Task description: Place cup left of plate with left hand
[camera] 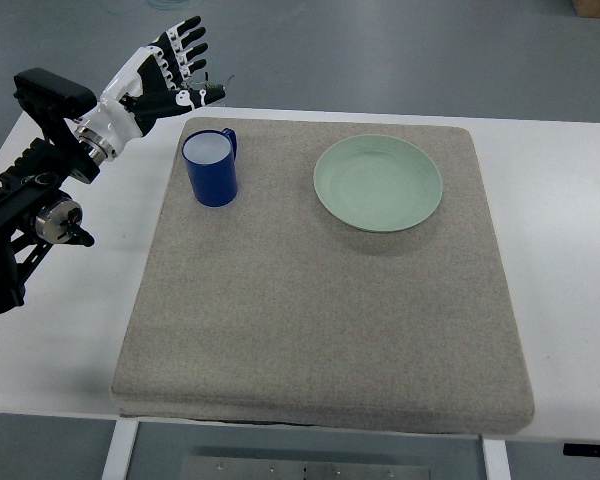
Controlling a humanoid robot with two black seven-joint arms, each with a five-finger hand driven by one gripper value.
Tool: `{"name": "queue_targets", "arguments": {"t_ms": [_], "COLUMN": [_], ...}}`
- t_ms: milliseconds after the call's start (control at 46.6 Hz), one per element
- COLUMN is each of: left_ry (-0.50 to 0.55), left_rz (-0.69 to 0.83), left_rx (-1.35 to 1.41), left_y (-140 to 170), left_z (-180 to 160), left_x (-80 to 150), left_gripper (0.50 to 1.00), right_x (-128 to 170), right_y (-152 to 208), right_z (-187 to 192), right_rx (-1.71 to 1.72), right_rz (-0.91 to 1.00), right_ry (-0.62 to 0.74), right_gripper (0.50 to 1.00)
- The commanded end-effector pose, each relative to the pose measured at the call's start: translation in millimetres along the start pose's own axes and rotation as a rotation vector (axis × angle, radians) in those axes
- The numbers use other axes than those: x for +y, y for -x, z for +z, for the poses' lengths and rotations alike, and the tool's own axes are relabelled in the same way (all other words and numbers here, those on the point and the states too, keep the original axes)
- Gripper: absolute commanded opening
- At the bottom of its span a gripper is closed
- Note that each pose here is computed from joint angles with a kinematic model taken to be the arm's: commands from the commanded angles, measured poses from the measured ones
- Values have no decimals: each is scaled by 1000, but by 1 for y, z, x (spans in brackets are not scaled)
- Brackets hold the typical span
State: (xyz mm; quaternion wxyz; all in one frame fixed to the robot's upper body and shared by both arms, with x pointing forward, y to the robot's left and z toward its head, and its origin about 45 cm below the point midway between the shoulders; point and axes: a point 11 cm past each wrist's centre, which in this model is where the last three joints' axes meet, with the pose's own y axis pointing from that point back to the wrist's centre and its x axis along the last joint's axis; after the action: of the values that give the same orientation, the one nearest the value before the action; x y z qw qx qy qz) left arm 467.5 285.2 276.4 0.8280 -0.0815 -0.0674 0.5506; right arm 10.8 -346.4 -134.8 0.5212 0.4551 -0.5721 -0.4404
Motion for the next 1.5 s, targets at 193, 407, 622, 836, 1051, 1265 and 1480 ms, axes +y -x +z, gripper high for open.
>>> {"name": "queue_targets", "arguments": {"t_ms": [193,407,622,836,1051,1265,1480], "left_ry": [109,128,37,-22,-84,-76,-64], "left_rz": [143,284,369,439,430,408,396], "left_rx": [267,414,531,641,681,671,665], "left_y": [-5,-3,1,-7,-2,-2,-5], "left_z": [24,29,5,-14,-18,-15,-12], "left_x": [-23,-39,-44,-42,-45,-46,-46], "left_gripper": [994,994,994,994,994,994,994], "right_x": [0,0,0,0,0,0,0], "right_y": [0,0,0,0,0,0,0], "right_z": [0,0,0,0,0,0,0], "right_rx": [-1,0,0,0,0,0,-1], "right_rz": [0,0,0,0,-1,0,0], "right_ry": [0,0,0,0,0,0,0], "right_gripper": [934,934,934,934,934,934,934]}}
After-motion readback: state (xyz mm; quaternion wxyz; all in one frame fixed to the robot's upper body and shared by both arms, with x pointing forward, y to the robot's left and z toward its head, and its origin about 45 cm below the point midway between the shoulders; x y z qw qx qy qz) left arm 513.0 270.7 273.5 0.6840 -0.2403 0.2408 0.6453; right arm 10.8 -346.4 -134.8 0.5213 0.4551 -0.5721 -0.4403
